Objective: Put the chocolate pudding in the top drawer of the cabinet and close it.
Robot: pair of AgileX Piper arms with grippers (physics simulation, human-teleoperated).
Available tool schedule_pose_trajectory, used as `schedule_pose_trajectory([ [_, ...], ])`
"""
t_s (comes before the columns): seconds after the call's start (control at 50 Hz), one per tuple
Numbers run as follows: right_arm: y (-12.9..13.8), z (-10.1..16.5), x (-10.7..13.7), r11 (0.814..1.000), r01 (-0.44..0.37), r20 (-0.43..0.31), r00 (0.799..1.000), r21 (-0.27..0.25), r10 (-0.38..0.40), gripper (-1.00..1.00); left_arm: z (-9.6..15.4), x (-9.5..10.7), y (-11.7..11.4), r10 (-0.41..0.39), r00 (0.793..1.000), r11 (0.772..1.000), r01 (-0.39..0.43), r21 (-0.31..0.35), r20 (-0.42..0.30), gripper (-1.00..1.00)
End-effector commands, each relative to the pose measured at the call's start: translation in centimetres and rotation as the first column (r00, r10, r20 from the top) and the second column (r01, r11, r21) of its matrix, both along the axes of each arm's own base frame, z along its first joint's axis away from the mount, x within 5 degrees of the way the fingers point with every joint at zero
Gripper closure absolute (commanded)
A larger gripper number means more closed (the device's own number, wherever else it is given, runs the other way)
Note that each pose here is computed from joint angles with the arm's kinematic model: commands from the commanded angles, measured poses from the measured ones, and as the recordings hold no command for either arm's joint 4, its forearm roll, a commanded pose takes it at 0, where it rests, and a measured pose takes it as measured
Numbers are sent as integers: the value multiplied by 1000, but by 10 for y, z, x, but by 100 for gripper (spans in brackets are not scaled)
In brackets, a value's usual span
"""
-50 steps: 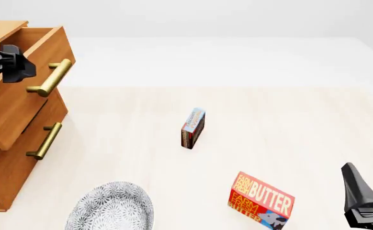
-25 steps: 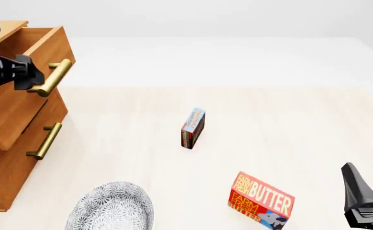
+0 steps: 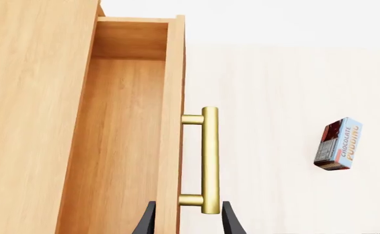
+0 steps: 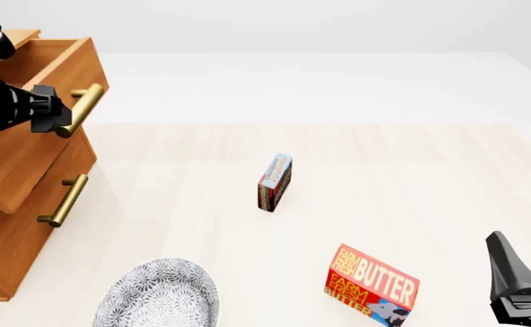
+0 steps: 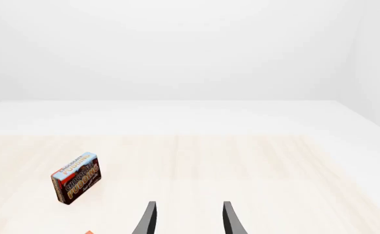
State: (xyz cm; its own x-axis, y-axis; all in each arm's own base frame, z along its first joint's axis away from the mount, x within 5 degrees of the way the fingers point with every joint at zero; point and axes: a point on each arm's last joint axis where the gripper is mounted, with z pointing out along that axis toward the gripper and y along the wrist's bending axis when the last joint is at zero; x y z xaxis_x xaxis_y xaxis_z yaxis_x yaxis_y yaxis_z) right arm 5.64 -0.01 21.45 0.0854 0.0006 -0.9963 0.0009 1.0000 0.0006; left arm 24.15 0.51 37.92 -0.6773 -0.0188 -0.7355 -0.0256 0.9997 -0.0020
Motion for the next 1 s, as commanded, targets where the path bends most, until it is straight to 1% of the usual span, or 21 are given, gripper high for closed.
schedule_pose_trajectory([
  [0.02,0,0,0,1000,0,0,1000,0,0,-100,-8,4,-6,-23,999,1000,23,-5,-27,-100],
  [0.68,0,0,0,1000,0,0,1000,0,0,-100,-14,6,-19,-72,996,997,72,-9,-46,-100],
  [1.0,0,0,0,1000,0,0,1000,0,0,-100,-13,6,-28,-97,995,995,97,-22,-33,-100],
])
